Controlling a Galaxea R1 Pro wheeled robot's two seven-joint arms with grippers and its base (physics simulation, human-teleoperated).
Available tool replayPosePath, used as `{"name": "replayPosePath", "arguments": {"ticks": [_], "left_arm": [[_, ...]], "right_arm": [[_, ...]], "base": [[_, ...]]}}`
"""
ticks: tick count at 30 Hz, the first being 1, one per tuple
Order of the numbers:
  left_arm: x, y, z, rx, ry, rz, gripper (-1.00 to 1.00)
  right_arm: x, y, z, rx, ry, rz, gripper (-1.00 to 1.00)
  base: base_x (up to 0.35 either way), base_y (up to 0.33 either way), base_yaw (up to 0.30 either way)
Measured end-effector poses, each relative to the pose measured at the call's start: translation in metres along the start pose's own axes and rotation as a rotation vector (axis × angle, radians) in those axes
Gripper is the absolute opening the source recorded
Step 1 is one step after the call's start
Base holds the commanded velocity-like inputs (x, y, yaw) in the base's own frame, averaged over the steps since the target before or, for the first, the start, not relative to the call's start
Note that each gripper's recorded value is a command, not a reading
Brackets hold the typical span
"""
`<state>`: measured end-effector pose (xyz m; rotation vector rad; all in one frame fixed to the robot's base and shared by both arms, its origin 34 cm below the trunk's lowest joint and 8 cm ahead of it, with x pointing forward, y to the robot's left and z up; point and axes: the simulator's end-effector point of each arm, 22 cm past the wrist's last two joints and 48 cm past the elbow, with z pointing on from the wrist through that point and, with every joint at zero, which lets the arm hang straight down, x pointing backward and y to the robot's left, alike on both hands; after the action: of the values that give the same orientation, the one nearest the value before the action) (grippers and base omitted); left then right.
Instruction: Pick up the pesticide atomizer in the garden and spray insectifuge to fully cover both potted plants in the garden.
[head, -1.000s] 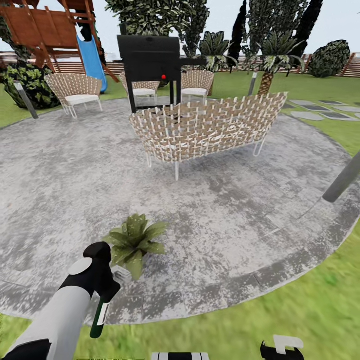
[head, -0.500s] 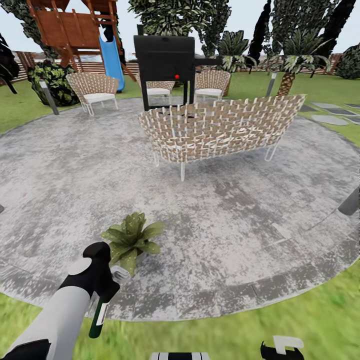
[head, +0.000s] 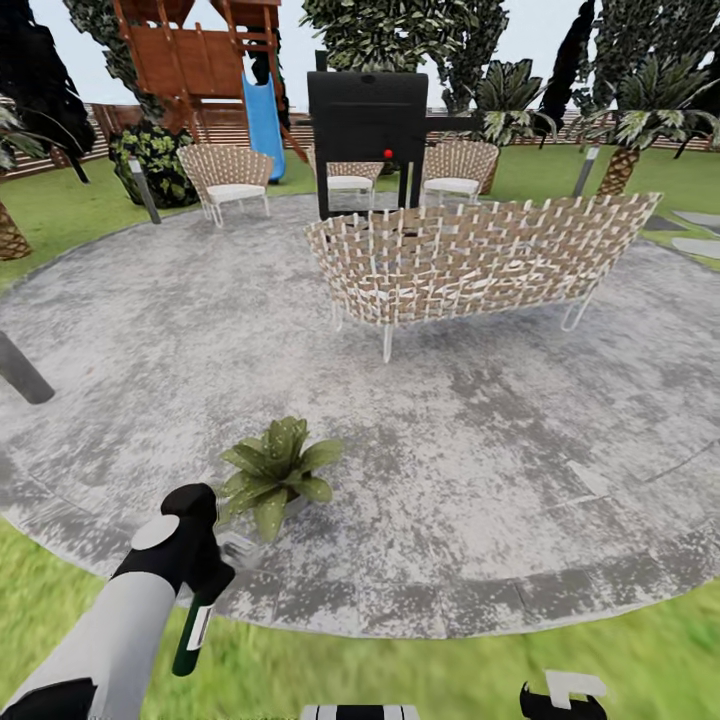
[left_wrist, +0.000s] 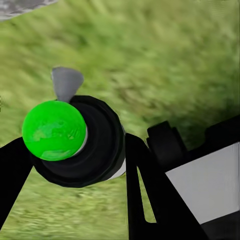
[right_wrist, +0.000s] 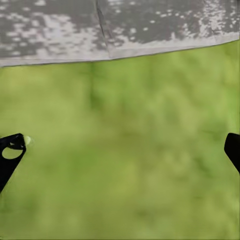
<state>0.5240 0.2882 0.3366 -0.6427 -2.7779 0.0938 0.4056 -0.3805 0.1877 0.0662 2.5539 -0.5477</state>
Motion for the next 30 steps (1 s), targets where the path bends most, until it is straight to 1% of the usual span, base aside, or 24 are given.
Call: {"name": "replayPosePath", "arguments": {"ticks": [2, 3, 4, 5, 6, 8, 9, 10, 12, 14, 17, 18, 20, 25, 30], "left_arm": [[-0.004, -0.005, -0.005, 0.024, -0.008, 0.007, -1.00], [-0.009, -0.010, -0.011, 0.044, -0.014, 0.016, -1.00], [-0.014, -0.012, -0.017, 0.049, -0.017, 0.025, -1.00], [-0.022, -0.008, -0.030, 0.028, -0.014, 0.044, -1.00], [-0.027, -0.002, -0.040, 0.003, -0.009, 0.053, -1.00], [-0.035, 0.020, -0.062, -0.087, 0.023, 0.070, -1.00], [-0.039, 0.035, -0.078, -0.144, 0.044, 0.080, -1.00], [-0.044, 0.045, -0.091, -0.175, 0.052, 0.091, -1.00], [-0.053, 0.053, -0.112, -0.200, 0.057, 0.114, -1.00], [-0.067, 0.060, -0.143, -0.201, 0.071, 0.150, -1.00], [-0.078, 0.057, -0.168, -0.184, 0.079, 0.175, -1.00], [-0.083, 0.054, -0.179, -0.181, 0.075, 0.184, -1.00], [-0.085, 0.053, -0.185, -0.177, 0.078, 0.189, -1.00], [-0.083, 0.050, -0.179, -0.161, 0.088, 0.192, -1.00], [-0.086, 0.046, -0.180, -0.143, 0.065, 0.186, -1.00]], "right_arm": [[0.000, 0.000, 0.000, -0.001, 0.000, 0.000, 1.00], [0.000, 0.000, 0.000, 0.000, 0.000, 0.000, 1.00], [0.000, 0.000, 0.000, 0.000, 0.000, 0.000, 1.00], [0.000, -0.001, 0.000, 0.001, 0.000, 0.000, 1.00], [0.000, -0.001, 0.000, 0.001, 0.000, 0.000, 1.00], [0.000, -0.001, 0.000, 0.001, 0.000, -0.001, 1.00], [0.000, -0.001, 0.000, 0.000, 0.001, -0.001, 1.00], [0.001, -0.001, 0.000, 0.001, 0.001, -0.001, 1.00], [0.000, -0.001, 0.000, 0.001, 0.000, -0.002, 1.00], [0.000, -0.001, 0.000, 0.001, 0.001, -0.002, 1.00], [0.001, -0.001, 0.000, 0.000, 0.001, -0.003, 1.00], [0.000, -0.002, 0.000, 0.001, 0.000, -0.003, 1.00], [0.001, -0.004, 0.001, 0.002, 0.000, -0.005, 1.00], [0.002, -0.004, 0.001, 0.001, 0.002, -0.007, 1.00], [0.002, -0.005, 0.001, 0.003, 0.001, -0.006, 1.00]], "base": [[-0.001, 0.000, 0.235], [0.000, 0.000, 0.127], [0.000, 0.000, 0.065], [0.000, 0.000, 0.041], [0.000, 0.000, 0.021], [0.000, 0.000, 0.008], [0.000, 0.000, 0.002], [0.000, 0.000, 0.001], [0.000, 0.000, 0.000], [0.000, 0.000, 0.000], [0.000, 0.000, 0.000], [0.000, 0.000, 0.000], [0.000, 0.000, 0.000], [0.000, 0.000, 0.000], [0.134, -0.083, 0.000]]}}
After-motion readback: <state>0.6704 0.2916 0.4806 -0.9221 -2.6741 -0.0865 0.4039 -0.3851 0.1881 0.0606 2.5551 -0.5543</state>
